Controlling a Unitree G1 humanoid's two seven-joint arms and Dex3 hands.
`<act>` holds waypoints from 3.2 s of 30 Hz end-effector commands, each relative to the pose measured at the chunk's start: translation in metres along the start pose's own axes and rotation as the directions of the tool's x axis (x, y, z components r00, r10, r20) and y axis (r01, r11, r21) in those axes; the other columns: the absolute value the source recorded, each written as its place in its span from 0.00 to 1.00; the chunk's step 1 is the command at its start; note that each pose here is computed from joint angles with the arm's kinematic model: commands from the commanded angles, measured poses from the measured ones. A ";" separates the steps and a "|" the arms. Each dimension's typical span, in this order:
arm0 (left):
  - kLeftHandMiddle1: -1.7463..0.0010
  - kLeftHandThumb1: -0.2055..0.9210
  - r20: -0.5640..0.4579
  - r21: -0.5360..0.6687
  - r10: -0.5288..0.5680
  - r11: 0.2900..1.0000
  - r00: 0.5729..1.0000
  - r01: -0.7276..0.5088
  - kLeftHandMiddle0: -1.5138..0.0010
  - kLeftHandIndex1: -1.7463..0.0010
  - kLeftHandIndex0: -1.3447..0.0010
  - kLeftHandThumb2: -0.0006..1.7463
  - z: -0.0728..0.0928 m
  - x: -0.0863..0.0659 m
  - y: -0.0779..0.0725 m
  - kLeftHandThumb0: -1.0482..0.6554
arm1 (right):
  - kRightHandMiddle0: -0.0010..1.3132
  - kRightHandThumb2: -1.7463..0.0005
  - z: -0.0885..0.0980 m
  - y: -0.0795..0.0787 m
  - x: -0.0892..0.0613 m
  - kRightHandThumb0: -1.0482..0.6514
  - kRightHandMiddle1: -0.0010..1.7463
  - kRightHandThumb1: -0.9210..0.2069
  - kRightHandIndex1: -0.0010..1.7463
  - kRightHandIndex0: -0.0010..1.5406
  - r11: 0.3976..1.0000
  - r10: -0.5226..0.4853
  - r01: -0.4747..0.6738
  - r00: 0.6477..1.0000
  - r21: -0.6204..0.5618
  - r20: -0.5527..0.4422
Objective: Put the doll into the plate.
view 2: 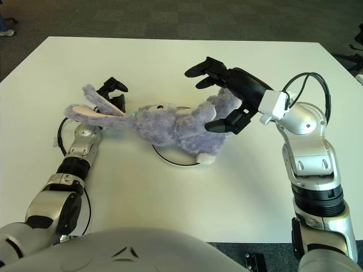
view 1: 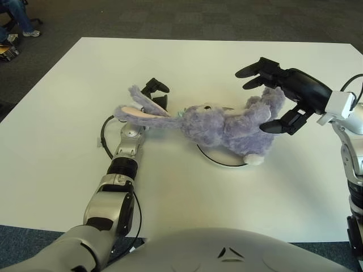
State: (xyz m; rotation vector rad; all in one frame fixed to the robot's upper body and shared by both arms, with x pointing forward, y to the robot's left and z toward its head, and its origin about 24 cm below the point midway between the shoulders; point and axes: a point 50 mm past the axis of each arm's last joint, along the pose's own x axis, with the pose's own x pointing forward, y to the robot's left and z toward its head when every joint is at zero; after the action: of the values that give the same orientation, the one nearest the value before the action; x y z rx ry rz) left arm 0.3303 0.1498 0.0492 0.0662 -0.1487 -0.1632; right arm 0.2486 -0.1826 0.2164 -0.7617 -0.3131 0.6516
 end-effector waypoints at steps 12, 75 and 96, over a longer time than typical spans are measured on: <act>0.00 0.61 -0.092 -0.021 -0.009 1.000 0.996 0.008 0.22 0.00 0.64 0.64 -0.021 -0.014 -0.003 0.36 | 0.00 0.41 0.006 -0.007 -0.003 0.34 0.33 0.69 0.14 0.00 0.997 -0.008 0.007 1.000 -0.079 -0.019; 0.00 0.64 -0.087 -0.015 -0.003 1.000 0.996 0.002 0.22 0.00 0.66 0.61 -0.021 -0.015 -0.001 0.37 | 0.37 0.41 -0.073 -0.036 -0.034 0.46 0.91 0.40 1.00 0.50 0.763 -0.524 0.614 0.771 0.203 -0.362; 0.00 0.63 -0.088 0.004 0.011 1.000 0.996 -0.011 0.22 0.00 0.65 0.62 -0.021 -0.015 -0.001 0.37 | 0.64 0.02 -0.102 -0.013 -0.031 0.61 1.00 0.89 0.91 0.53 0.564 -0.614 0.683 0.723 0.465 -0.316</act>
State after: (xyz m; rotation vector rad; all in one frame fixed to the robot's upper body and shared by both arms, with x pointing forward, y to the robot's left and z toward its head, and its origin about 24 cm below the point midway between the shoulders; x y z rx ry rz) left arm 0.3300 0.1507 0.0494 0.0706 -0.1509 -0.1587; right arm 0.2814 -0.2609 0.1647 -0.1151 -0.2558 -0.0291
